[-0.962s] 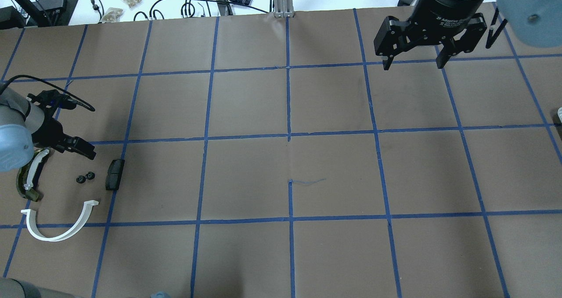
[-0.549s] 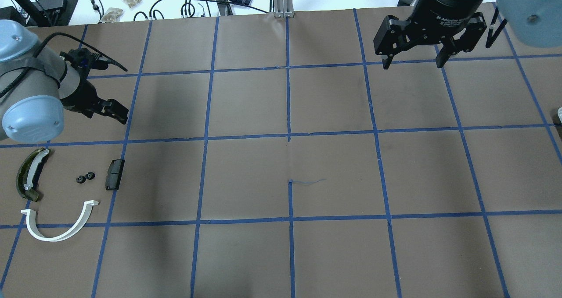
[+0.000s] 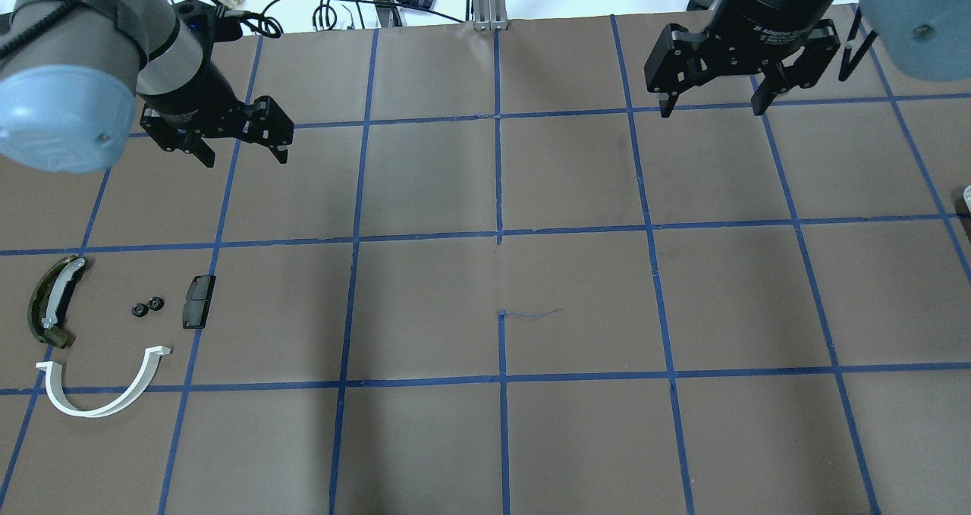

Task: Place bearing gear from tray to pile

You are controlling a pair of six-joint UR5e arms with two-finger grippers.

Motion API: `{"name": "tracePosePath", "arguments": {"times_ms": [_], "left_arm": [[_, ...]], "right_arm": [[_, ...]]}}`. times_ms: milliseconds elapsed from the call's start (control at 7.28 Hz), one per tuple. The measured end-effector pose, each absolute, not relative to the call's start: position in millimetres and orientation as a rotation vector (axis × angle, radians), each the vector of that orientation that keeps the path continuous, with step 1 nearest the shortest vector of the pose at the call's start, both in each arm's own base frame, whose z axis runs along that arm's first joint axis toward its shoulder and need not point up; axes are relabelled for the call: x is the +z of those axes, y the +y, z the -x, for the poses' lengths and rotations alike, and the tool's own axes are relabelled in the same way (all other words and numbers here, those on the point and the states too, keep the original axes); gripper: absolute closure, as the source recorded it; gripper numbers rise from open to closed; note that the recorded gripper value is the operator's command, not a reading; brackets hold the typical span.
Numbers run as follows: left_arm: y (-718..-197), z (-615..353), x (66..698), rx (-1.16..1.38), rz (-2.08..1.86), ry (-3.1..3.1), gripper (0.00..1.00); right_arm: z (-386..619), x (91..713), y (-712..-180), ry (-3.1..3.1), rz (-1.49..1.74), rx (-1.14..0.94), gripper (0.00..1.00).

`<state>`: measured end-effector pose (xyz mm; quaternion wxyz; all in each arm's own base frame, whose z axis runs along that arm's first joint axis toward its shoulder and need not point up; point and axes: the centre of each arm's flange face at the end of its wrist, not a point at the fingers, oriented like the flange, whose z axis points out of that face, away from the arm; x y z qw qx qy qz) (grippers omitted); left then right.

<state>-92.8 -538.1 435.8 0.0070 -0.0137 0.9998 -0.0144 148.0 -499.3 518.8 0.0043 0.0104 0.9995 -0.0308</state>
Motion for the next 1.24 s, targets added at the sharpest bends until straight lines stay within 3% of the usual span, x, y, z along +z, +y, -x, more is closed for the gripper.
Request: {"name": "tracePosePath", "arguments": {"times_ms": [275, 1236], "left_arm": [[-535, 122, 479, 0.012, 0.034, 3.125, 0.0], [-499, 145, 500, -0.018, -0.15, 3.122, 0.0]], "right_arm": [[-148, 519, -499, 3.134, -0.032, -0.098, 0.0], [-148, 520, -500, 3.133, -0.031, -0.103, 0.0]]}}
